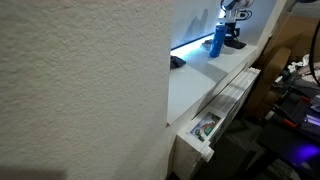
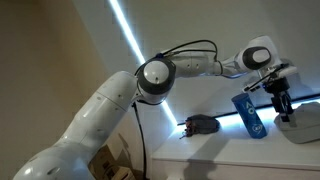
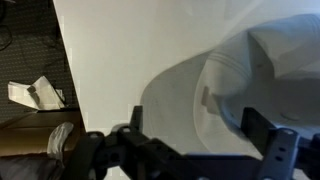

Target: Move the white hat to the left, put the black hat on top of it, and move the shirt to the right

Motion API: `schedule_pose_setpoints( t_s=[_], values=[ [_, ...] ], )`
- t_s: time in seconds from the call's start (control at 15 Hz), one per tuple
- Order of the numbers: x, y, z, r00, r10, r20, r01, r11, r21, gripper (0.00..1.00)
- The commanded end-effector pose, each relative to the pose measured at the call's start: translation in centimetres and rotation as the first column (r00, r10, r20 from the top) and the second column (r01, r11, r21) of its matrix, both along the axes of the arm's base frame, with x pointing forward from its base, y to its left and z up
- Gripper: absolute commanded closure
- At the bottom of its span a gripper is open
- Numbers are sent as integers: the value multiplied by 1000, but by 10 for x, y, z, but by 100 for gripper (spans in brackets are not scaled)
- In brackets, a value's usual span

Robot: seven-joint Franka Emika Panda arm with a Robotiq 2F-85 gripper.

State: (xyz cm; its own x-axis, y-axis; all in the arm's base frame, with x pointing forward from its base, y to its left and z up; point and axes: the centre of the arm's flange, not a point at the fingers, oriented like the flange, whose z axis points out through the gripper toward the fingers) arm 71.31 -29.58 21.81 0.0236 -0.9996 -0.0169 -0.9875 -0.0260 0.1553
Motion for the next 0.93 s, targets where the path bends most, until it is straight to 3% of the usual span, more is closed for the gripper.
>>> schedule_pose_setpoints(
  t_s=[0.0,0.27,0.33,0.73,0.87],
  values=[
    [0,-1,-2,1000,-1,-2,1,1000,0,0],
    [-7,12,-6,998,-59,30,60,997,-41,0],
    [4,2,-5,999,-24,22,25,1000,-20,0],
    [-1,7,-8,1000,-19,21,20,1000,-22,0],
    [20,5,-10,993,-93,-68,92,996,-14,0]
  ],
)
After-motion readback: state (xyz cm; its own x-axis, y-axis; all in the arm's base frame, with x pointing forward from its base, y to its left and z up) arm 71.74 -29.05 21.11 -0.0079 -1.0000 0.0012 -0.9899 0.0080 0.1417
